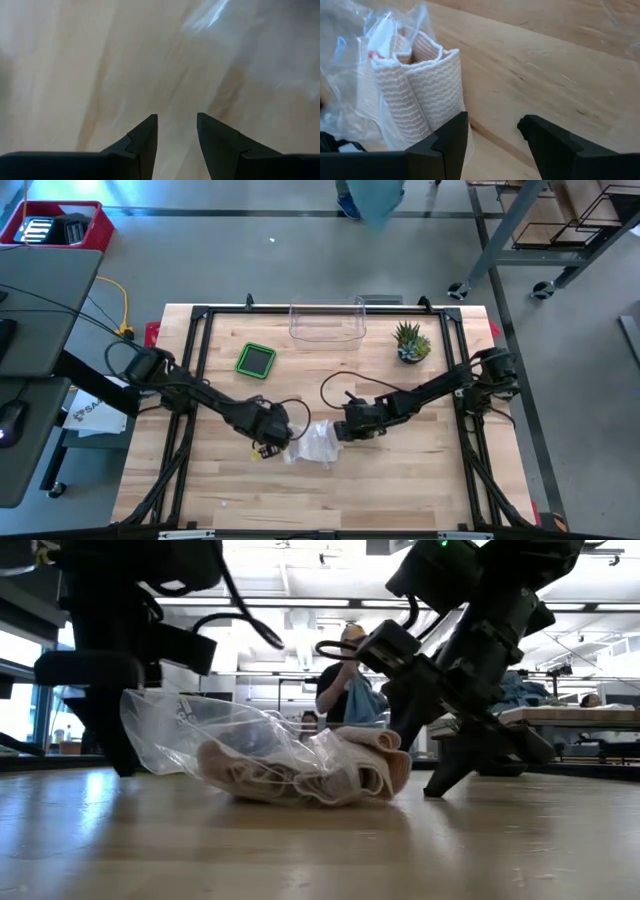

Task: Roll bandage
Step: Put the rolled bandage into the transparent zip bag

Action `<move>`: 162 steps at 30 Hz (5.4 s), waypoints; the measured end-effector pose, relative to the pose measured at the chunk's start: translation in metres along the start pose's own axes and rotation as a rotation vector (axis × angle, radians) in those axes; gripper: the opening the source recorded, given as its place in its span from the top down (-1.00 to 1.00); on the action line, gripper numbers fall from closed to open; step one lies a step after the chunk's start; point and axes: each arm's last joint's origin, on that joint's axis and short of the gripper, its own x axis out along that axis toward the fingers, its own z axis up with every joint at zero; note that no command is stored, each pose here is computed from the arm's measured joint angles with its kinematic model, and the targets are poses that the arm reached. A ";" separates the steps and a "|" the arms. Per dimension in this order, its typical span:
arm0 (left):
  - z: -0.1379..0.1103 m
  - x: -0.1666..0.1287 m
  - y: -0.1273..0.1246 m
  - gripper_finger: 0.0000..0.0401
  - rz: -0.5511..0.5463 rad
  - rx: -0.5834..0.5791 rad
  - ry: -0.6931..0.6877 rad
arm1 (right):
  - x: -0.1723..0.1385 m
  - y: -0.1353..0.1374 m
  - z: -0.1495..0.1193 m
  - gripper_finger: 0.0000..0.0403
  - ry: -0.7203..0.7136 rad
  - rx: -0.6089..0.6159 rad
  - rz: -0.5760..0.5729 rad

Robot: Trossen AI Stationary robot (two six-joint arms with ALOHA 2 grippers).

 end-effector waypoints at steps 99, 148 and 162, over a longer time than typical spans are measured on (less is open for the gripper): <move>0.056 -0.078 -0.010 0.34 -0.333 0.082 -0.722 | -0.055 0.065 -0.009 1.00 -0.034 -0.260 0.017; 0.073 -0.086 -0.018 0.34 -0.175 0.561 -0.971 | -0.054 0.053 -0.004 1.00 -0.048 -0.258 -0.107; 0.069 -0.078 -0.021 0.58 -0.275 0.547 -0.870 | -0.067 0.063 -0.005 1.00 -0.062 -0.274 -0.011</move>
